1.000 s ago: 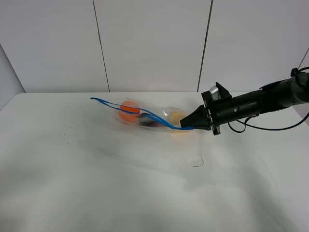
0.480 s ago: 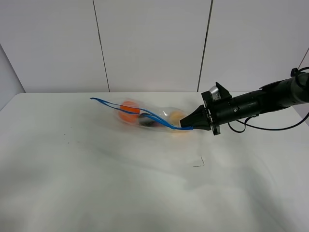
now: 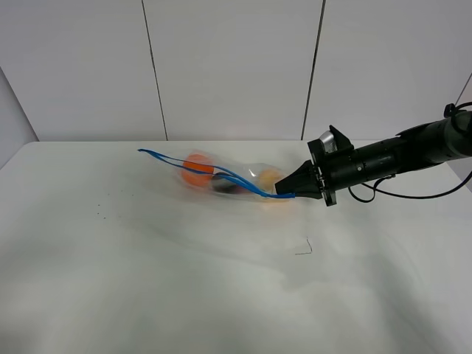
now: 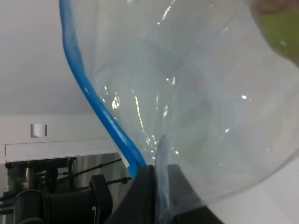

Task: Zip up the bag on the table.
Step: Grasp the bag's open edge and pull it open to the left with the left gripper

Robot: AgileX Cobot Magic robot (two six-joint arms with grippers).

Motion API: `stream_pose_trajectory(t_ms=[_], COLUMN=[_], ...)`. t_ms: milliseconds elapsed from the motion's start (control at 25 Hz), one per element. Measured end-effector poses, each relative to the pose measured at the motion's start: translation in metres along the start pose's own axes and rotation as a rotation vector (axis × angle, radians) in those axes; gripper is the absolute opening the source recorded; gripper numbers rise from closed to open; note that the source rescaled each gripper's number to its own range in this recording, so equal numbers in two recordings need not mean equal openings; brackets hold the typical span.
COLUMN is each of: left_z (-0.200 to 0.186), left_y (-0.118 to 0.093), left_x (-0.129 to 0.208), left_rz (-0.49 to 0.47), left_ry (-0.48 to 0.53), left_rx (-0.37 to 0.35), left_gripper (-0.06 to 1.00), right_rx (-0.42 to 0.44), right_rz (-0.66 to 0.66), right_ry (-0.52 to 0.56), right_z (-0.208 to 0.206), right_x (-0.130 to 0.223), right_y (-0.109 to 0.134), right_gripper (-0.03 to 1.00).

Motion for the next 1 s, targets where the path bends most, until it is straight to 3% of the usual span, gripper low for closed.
stream_pose_trajectory(t_ms=[320,560,720,880,1000], left_z=[0.053,0.122,0.164,0.194,0.210], left_y=[-0.005,-0.008,-0.021,-0.040,-0.049], left_x=[-0.097,-0.119,-0.118,-0.116,-0.111], left_rz=[0.042,0.138,0.091,-0.037,-0.115], left_ry=[0.194,0.351,0.390,0.403,0.426], left_rx=[-0.025,0.006,0.129,0.292,0.369], left_gripper=[0.97,0.97,0.97,0.97,0.96], right_rx=[0.000,0.000,0.000,0.000,0.000], right_rz=[0.000,-0.001,-0.001,-0.001,-0.002], right_ry=[0.000,0.000,0.000,0.000,0.000], right_z=[0.000,0.000,0.000,0.000,0.000], right_x=[0.000,0.000,0.000,0.000,0.000], right_y=[0.000,0.000,0.000,0.000,0.000], right_gripper=[0.00,0.00,0.00,0.00,0.00])
Point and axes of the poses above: a point on each arm's last joint axis where the gripper is mounted, z pointing out along that axis toward the gripper, y along the wrist's bending axis when the last joint is at zero, x = y × z, the point moved 2 cm from there along z, pointing out along that axis toward the gripper, and after that the axes turned 5 degrees about -z, right-handed, at the moved point
